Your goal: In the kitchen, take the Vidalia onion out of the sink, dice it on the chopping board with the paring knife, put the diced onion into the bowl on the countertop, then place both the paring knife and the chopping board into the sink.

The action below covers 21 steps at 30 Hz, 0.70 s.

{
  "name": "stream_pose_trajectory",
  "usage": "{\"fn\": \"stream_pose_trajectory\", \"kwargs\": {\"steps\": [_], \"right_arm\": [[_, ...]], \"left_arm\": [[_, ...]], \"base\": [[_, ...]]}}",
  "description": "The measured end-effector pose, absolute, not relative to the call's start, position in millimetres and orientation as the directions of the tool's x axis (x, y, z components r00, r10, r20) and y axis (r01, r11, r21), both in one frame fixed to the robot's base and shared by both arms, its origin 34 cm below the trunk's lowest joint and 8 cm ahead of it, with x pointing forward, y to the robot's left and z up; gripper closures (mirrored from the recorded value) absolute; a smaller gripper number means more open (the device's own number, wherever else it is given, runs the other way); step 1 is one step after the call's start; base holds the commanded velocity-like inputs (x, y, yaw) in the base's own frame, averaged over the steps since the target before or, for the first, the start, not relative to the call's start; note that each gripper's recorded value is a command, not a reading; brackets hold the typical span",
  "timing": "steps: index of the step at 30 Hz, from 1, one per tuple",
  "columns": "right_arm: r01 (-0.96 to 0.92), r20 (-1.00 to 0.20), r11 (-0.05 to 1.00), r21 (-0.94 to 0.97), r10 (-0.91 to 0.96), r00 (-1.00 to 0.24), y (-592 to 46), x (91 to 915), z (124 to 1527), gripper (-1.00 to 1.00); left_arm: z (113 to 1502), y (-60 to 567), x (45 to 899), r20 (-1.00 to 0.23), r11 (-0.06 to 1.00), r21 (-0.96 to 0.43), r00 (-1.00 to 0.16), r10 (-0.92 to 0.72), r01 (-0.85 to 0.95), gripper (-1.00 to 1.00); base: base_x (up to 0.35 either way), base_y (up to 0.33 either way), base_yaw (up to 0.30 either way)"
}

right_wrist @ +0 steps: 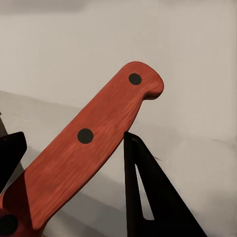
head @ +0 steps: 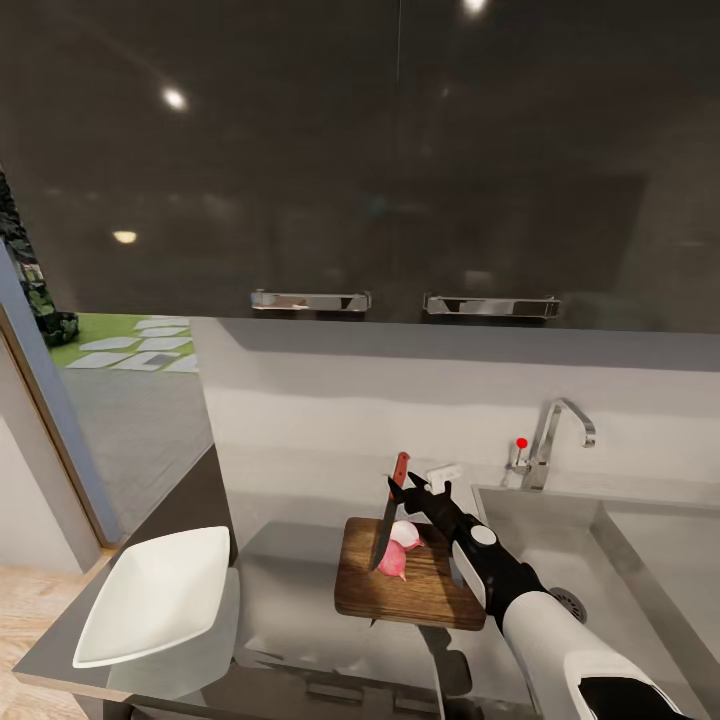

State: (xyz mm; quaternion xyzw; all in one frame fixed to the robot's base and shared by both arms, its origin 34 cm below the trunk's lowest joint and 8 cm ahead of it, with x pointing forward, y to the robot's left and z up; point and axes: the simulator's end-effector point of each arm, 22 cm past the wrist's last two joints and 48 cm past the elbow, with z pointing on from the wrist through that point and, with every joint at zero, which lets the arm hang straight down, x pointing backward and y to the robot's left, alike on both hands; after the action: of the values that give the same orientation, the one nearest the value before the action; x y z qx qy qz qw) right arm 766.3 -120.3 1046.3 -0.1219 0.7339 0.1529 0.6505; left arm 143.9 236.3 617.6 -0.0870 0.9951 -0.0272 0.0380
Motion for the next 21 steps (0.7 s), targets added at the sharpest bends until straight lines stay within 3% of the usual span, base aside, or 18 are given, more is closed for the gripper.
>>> {"fn": "stream_pose_trajectory", "kwargs": {"steps": [21], "right_arm": [[-0.378,-0.992,0.923,0.067,0.021,-0.124,-119.7,766.3,1046.4,1.0]], "left_arm": [[617.6,236.9,143.7,-0.071,0.983,-0.06,-0.982,-0.175,-0.171,-1.0]], "base": [[0.0,0.0,0.0]]}}
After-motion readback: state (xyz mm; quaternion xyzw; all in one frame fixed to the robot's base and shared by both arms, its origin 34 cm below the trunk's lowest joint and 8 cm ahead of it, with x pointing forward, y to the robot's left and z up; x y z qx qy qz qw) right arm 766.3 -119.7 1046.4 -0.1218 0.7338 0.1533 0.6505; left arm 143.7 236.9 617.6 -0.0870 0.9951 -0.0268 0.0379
